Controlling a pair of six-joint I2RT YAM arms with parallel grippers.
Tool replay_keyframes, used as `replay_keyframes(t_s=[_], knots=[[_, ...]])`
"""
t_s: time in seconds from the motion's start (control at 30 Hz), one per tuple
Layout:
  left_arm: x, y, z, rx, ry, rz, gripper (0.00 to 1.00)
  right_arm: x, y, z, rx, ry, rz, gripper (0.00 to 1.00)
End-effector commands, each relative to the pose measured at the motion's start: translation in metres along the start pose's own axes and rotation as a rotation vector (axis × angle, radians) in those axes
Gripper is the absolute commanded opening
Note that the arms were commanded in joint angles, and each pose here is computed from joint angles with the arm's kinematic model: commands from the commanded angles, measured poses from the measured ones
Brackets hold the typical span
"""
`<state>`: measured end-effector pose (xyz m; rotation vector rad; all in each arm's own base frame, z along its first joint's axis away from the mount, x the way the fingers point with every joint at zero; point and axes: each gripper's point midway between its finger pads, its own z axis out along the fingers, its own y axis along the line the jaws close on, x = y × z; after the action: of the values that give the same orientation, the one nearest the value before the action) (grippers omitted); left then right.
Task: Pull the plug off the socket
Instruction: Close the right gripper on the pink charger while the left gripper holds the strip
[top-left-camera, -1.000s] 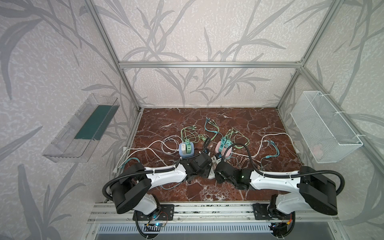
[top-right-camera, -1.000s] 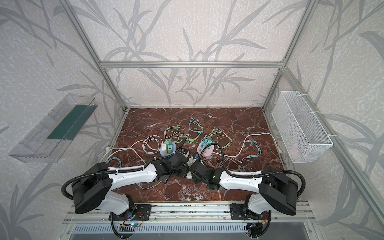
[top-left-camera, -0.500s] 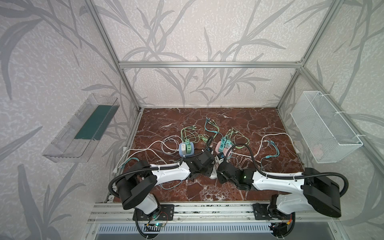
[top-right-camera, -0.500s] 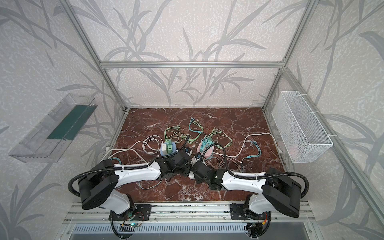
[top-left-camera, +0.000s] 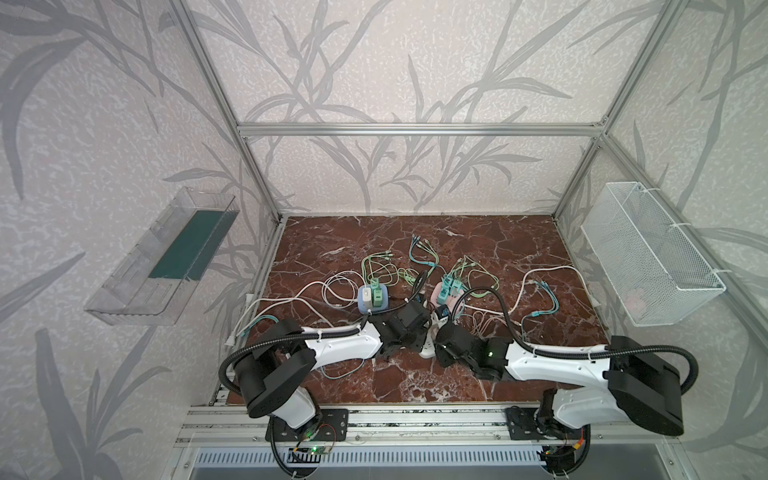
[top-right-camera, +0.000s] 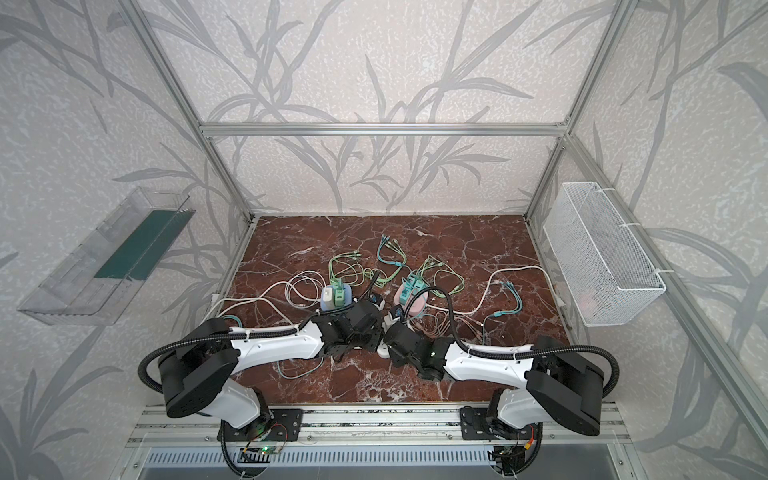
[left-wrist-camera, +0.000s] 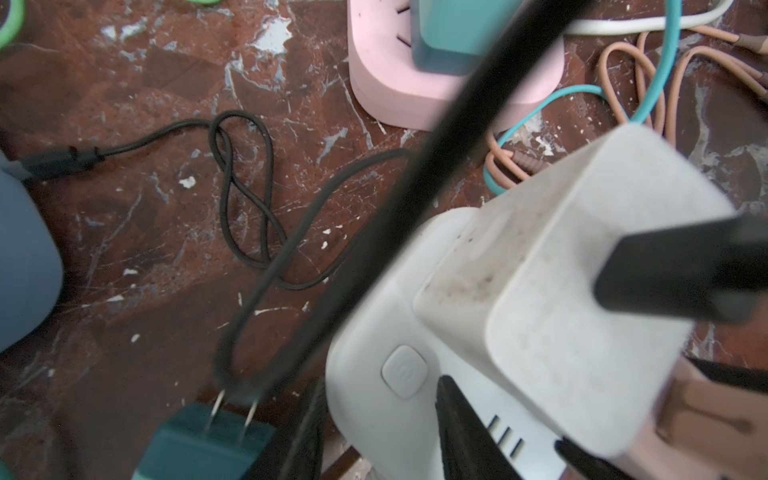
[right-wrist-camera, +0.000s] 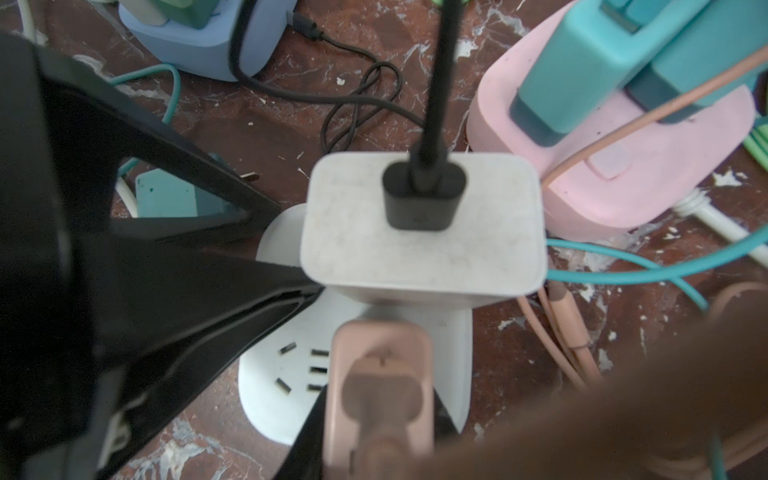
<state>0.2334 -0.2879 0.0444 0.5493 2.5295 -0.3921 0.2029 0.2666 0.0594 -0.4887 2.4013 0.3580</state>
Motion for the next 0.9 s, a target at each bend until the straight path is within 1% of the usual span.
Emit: replay_keyframes(t_s=[0.0, 0.17, 0.33, 0.47, 0.6, 0.87], knots=[[0.038, 0.015, 0.005, -0.059, 0.128, 0.025, 0.44, -0.026, 0.009, -0.012, -0.038, -0.078, 0.031, 0.14], [0.038, 0.018, 0.004, -0.065, 0.117, 0.017, 0.44, -0.028, 0.016, -0.013, -0.082, -0.075, 0.058, 0.14], [0.041, 0.020, 0.005, -0.079, 0.128, 0.018, 0.44, -0.028, 0.013, -0.012, -0.073, -0.071, 0.058, 0.14], [0.043, 0.024, 0.006, -0.100, 0.139, 0.014, 0.44, -0.027, 0.008, -0.014, -0.046, -0.056, 0.018, 0.14], [0.042, 0.024, 0.006, -0.104, 0.133, 0.012, 0.44, -0.018, 0.006, -0.013, -0.013, 0.004, -0.022, 0.13], [0.042, 0.024, 0.007, -0.108, 0.132, 0.011, 0.45, -0.014, 0.012, -0.010, 0.010, 0.012, -0.058, 0.13]])
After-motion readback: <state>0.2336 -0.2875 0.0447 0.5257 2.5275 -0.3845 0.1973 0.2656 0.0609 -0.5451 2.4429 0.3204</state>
